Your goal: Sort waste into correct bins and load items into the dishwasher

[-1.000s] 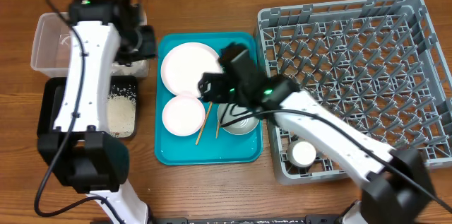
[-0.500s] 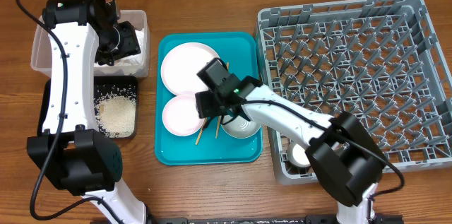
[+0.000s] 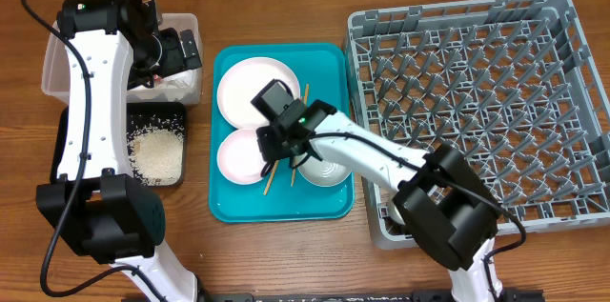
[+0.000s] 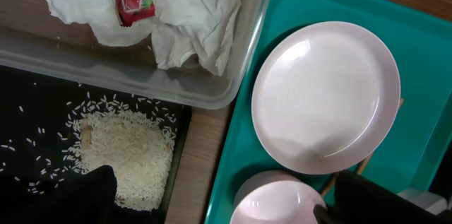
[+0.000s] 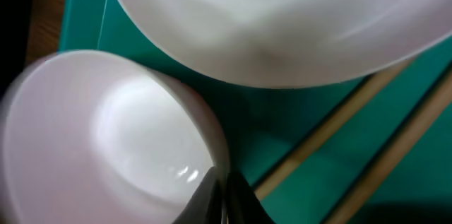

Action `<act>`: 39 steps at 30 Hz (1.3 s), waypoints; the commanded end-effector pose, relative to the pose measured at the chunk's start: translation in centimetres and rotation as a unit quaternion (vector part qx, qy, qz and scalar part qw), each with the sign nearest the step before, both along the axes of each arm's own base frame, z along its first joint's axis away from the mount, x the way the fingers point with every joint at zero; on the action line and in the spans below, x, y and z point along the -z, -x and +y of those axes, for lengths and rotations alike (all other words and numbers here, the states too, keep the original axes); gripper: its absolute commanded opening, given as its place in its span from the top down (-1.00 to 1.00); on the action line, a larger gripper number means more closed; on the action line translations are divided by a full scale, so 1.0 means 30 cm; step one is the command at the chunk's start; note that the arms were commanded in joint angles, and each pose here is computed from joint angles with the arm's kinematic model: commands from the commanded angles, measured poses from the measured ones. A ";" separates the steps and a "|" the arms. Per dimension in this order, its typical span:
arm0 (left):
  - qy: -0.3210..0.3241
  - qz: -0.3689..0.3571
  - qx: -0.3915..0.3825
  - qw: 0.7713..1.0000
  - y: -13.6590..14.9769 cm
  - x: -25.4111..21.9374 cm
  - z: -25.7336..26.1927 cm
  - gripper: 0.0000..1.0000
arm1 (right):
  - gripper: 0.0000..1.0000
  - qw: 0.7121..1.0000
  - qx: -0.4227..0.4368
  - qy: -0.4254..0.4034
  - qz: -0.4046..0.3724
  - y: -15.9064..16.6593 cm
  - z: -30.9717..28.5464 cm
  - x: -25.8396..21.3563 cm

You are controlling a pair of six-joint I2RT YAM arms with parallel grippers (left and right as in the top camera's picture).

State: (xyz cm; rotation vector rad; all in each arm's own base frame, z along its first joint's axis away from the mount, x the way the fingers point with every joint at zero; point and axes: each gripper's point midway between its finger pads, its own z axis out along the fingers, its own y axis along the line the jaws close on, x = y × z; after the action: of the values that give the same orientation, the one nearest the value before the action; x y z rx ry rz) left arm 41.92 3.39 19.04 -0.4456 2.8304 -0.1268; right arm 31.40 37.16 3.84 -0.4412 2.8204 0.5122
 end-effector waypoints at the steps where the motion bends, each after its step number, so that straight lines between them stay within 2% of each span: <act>1: 0.001 -0.013 -0.002 1.000 -0.016 -0.023 -0.001 -1.00 | 0.92 1.000 -0.004 0.006 -0.028 -0.012 0.031 -0.024; 9: 0.001 -0.012 -0.002 1.000 -0.016 -0.022 -0.001 -1.00 | 0.92 0.999 0.003 0.001 -0.033 -0.024 0.029 -0.068; 16: 0.001 -0.012 -0.002 1.000 -0.016 -0.023 -0.001 -1.00 | 0.92 0.997 0.036 -0.014 -0.073 -0.069 -0.057 -0.284; 22: 0.001 -0.012 -0.002 1.000 -0.016 -0.023 -0.001 -1.00 | 0.92 0.975 0.141 0.058 -0.159 -0.132 -0.290 -0.464; 27: 0.001 -0.012 -0.002 1.000 -0.016 -0.023 -0.001 -1.00 | 0.92 0.937 0.224 0.156 -0.219 -0.164 -0.507 -0.542; 32: 0.001 -0.012 -0.002 1.000 -0.016 -0.023 -0.001 -1.00 | 0.93 0.897 0.289 0.218 -0.254 -0.200 -0.656 -0.578; 36: 0.001 -0.012 -0.002 1.000 -0.016 -0.023 -0.001 -1.00 | 0.93 0.846 0.342 0.264 -0.313 -0.239 -0.764 -0.652; 39: 0.001 -0.012 -0.002 1.000 -0.016 -0.023 -0.001 -1.00 | 0.92 0.784 0.380 0.304 -0.385 -0.265 -0.835 -0.757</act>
State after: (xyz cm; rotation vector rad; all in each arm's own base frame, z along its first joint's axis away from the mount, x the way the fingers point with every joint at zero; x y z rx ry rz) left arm 41.96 3.40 19.05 -0.4453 2.8289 -0.1269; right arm 38.42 15.29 21.87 0.2363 2.2677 -0.4358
